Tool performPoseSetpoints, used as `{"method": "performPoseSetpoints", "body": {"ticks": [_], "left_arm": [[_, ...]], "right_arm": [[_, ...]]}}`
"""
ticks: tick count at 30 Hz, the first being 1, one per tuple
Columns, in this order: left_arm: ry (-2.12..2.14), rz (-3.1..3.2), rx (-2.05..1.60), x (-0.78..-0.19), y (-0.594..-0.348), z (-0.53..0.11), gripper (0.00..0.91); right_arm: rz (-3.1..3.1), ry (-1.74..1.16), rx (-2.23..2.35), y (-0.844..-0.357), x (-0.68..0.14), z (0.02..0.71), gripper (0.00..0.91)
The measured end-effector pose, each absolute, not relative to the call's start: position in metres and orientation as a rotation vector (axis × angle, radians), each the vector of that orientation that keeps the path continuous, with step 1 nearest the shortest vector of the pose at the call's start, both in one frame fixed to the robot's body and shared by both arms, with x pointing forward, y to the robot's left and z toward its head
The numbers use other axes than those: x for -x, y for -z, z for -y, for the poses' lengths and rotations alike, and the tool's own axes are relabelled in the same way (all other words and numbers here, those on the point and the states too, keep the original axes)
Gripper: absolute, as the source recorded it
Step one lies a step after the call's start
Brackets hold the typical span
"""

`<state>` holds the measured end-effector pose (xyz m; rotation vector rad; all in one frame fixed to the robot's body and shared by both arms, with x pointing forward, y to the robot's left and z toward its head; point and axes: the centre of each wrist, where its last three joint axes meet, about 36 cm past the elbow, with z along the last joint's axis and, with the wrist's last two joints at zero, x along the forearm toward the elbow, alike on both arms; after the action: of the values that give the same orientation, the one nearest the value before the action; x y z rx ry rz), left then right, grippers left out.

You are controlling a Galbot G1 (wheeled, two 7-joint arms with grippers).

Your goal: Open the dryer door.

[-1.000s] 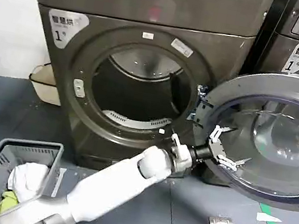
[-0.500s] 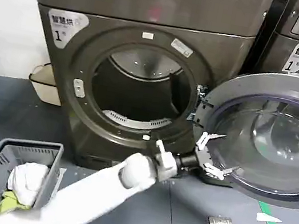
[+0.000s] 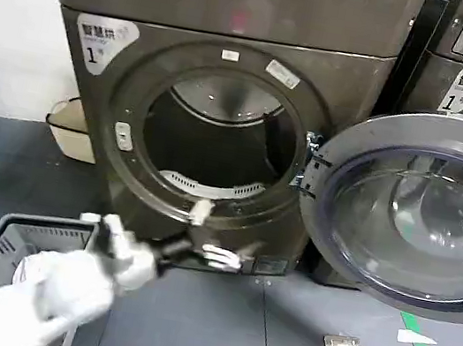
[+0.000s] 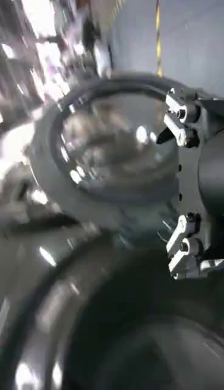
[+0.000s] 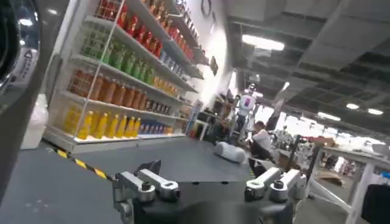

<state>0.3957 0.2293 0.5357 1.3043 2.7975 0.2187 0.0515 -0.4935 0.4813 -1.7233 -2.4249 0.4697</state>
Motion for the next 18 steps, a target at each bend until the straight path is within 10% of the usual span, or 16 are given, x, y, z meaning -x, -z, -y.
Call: {"method": "performPoseSetpoints", "body": {"ticks": [18], "left_arm": [[0.101, -3.734, -0.131, -0.352, -0.602, -0.318, 0.907]], "right_arm": [[2.338, -0.490, 1.789, -0.483, -0.042, 0.538, 0.907]]}}
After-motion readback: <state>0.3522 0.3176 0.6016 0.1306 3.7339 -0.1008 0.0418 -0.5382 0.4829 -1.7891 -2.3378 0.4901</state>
